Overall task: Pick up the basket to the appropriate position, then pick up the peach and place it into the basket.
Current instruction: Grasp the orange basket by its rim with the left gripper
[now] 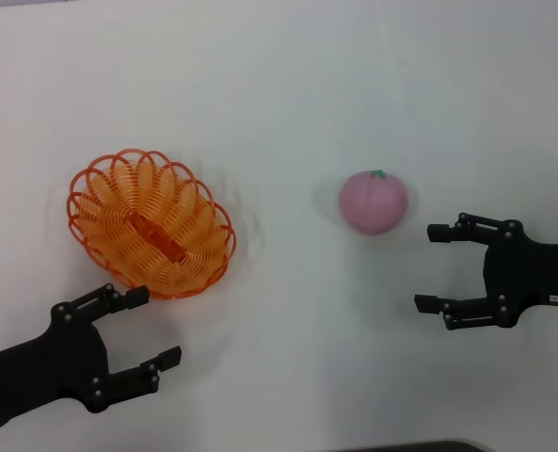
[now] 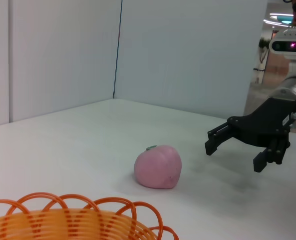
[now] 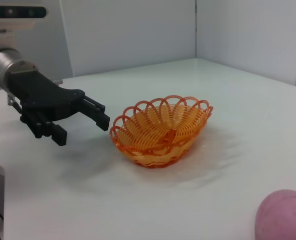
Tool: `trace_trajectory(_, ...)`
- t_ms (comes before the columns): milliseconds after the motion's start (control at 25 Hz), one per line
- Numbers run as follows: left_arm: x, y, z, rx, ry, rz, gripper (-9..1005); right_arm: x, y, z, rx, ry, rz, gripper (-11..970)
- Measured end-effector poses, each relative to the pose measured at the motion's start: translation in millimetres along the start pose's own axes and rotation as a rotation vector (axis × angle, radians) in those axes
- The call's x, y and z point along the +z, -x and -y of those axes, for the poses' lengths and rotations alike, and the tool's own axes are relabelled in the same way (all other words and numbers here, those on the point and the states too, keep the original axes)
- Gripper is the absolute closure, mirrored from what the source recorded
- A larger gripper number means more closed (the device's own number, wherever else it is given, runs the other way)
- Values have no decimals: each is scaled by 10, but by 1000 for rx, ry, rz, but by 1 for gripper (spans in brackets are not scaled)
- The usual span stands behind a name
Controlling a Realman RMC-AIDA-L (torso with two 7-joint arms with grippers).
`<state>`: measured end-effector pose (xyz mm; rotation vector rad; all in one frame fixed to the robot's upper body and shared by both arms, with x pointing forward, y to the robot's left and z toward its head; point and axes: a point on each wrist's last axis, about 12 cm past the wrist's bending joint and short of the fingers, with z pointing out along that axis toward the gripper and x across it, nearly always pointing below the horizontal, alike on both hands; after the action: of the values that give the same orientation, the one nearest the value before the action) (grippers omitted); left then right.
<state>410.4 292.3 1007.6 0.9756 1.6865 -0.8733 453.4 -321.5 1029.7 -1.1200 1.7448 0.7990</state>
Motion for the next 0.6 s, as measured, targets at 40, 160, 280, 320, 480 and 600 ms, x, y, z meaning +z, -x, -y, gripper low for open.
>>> trace_trajectory(40, 1, 1, -1, 0, 0, 0, 181, -3, -1, 1, 0, -1, 0, 9)
trace_trajectory(160, 4, 4, -4, 1, -1, 1, 180, -11, -3, 4, 3, -7, 2, 9)
trace_trajectory(280, 7, 4, -4, 1, -1, 1, 180, -11, -3, 3, 3, -8, 2, 9)
trace_trajectory(320, 8, 4, -2, 1, -1, 2, 181, -12, -4, 4, 3, -9, 1, 9)
trace_trajectory(480, 6, 0, 3, -2, 0, 2, 181, -13, -6, 7, 4, -12, 1, 9)
trace_trajectory(600, -18, 4, -2, -11, 19, 15, 182, -13, -4, 8, 4, -13, 2, 9)
